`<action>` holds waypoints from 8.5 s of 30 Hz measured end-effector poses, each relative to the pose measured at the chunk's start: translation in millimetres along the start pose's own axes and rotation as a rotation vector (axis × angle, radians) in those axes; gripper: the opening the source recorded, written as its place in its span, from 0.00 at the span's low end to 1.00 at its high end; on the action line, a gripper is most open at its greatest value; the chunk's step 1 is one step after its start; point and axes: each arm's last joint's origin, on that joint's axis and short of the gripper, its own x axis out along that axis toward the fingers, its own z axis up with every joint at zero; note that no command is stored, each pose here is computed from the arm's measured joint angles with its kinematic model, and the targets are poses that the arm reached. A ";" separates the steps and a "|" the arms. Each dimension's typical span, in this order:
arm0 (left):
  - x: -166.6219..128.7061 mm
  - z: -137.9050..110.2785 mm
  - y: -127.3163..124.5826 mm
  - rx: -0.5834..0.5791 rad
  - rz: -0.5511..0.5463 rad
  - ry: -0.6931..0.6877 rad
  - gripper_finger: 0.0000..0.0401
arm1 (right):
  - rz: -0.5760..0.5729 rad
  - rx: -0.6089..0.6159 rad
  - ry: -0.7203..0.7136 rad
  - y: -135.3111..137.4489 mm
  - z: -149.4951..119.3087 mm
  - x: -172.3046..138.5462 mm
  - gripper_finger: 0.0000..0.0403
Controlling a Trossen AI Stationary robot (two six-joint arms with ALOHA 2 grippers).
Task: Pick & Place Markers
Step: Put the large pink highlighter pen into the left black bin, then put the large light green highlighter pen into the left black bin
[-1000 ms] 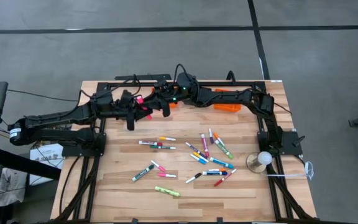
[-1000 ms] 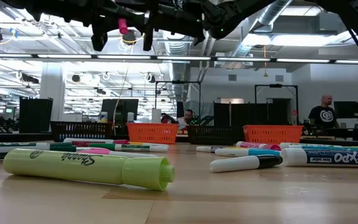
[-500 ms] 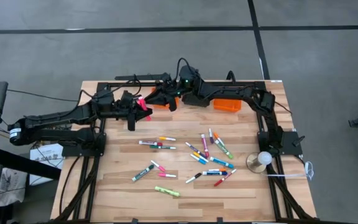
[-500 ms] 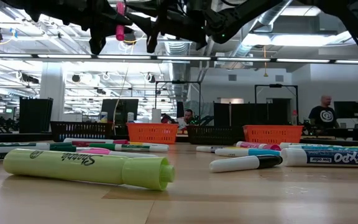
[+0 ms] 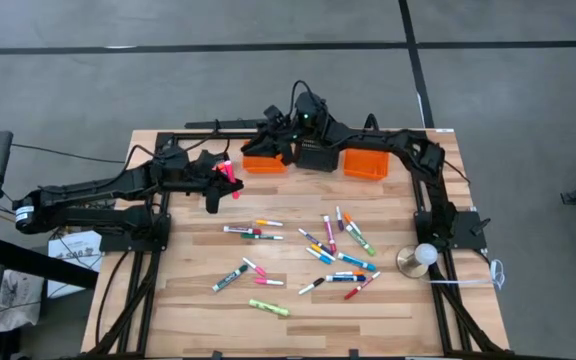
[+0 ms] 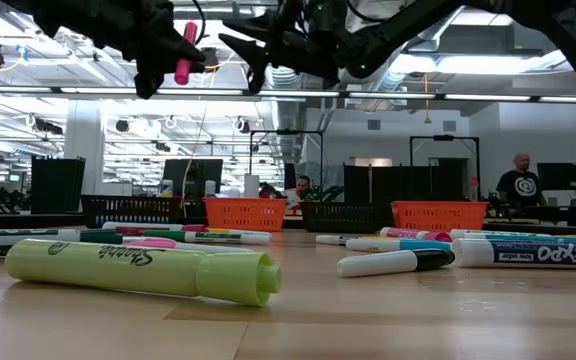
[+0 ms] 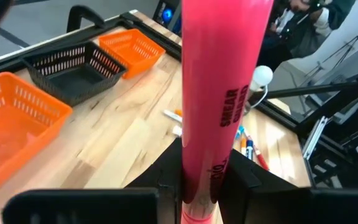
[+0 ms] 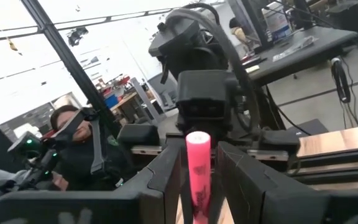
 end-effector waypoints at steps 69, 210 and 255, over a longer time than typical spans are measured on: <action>38.6 -21.0 81.5 -0.028 0.435 0.590 0.15 | -0.657 -0.167 0.107 208.6 -102.7 -166.9 0.24; -85.8 -18.8 -8.7 0.092 0.005 -0.295 0.43 | -0.840 0.190 0.574 239.9 -100.7 -129.5 0.24; -77.6 -29.4 -3.2 0.094 0.020 -0.255 0.43 | -1.091 0.696 1.073 208.2 -206.8 -69.7 0.63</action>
